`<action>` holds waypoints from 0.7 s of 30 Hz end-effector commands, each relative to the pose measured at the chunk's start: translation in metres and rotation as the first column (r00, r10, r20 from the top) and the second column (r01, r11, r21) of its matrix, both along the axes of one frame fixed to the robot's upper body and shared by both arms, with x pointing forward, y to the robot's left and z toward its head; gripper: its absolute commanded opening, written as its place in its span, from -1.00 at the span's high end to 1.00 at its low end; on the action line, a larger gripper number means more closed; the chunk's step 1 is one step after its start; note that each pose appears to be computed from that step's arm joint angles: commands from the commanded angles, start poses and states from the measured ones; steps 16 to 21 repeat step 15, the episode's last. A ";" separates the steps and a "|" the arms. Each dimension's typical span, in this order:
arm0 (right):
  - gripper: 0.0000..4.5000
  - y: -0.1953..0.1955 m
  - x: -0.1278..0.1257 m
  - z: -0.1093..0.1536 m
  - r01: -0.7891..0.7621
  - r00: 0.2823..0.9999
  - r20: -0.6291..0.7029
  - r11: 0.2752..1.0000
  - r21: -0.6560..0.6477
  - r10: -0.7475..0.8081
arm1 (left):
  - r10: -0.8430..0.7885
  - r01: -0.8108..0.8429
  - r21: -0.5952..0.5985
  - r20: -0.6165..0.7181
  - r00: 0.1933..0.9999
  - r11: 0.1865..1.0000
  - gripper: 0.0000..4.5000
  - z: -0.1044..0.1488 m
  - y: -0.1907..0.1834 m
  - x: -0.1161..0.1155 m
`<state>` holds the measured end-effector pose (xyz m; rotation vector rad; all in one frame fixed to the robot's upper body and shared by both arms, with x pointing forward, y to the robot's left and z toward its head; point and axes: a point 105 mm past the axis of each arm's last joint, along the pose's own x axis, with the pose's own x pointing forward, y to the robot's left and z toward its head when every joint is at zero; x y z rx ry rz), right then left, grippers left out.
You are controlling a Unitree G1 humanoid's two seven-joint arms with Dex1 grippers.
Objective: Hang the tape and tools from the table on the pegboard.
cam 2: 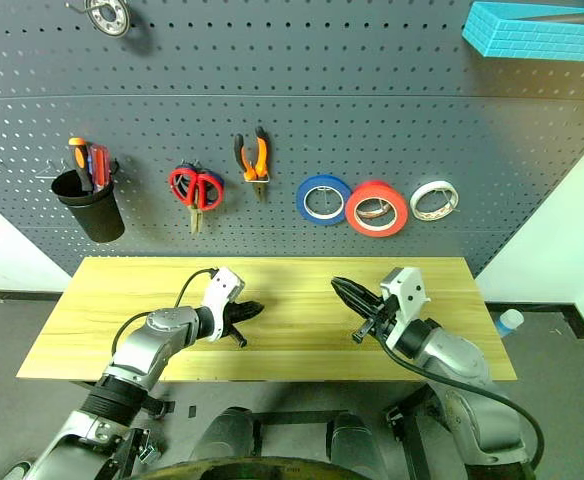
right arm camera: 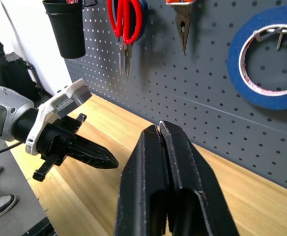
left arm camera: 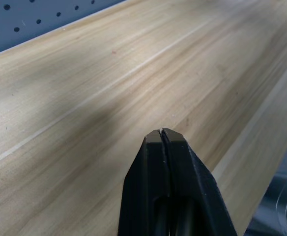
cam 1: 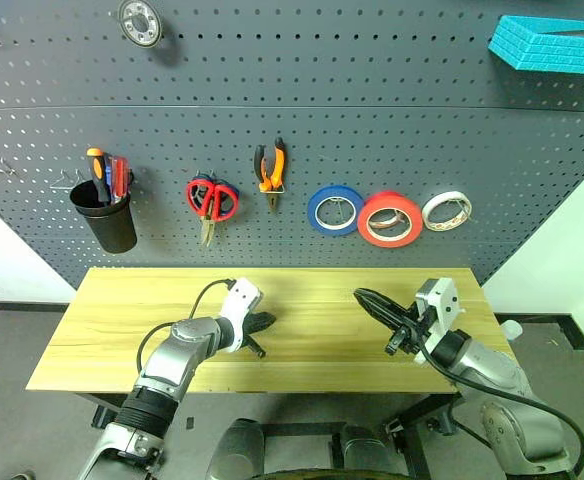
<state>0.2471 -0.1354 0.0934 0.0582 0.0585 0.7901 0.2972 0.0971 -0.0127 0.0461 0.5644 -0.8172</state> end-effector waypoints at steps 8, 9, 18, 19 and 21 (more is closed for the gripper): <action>1.00 0.002 0.003 0.011 -0.025 0.999 0.026 0.999 0.021 0.024 | 0.008 -0.006 -0.041 0.044 0.999 0.999 0.99 0.015 -0.005 0.007; 1.00 0.003 0.003 0.011 -0.029 0.999 0.026 0.999 0.022 0.028 | 0.009 -0.007 -0.043 0.045 0.999 0.999 0.99 0.015 -0.005 0.007; 1.00 0.004 0.007 0.012 -0.031 0.999 0.028 0.999 0.018 0.030 | 0.027 -0.025 -0.025 0.050 0.998 0.999 0.99 0.015 -0.003 0.011; 1.00 0.004 0.007 0.012 -0.031 0.999 0.028 0.999 0.018 0.030 | 0.027 -0.025 -0.025 0.050 0.998 0.999 0.99 0.015 -0.003 0.011; 1.00 0.004 0.007 0.012 -0.031 0.999 0.028 0.999 0.018 0.030 | 0.027 -0.025 -0.025 0.050 0.998 0.999 0.99 0.015 -0.003 0.011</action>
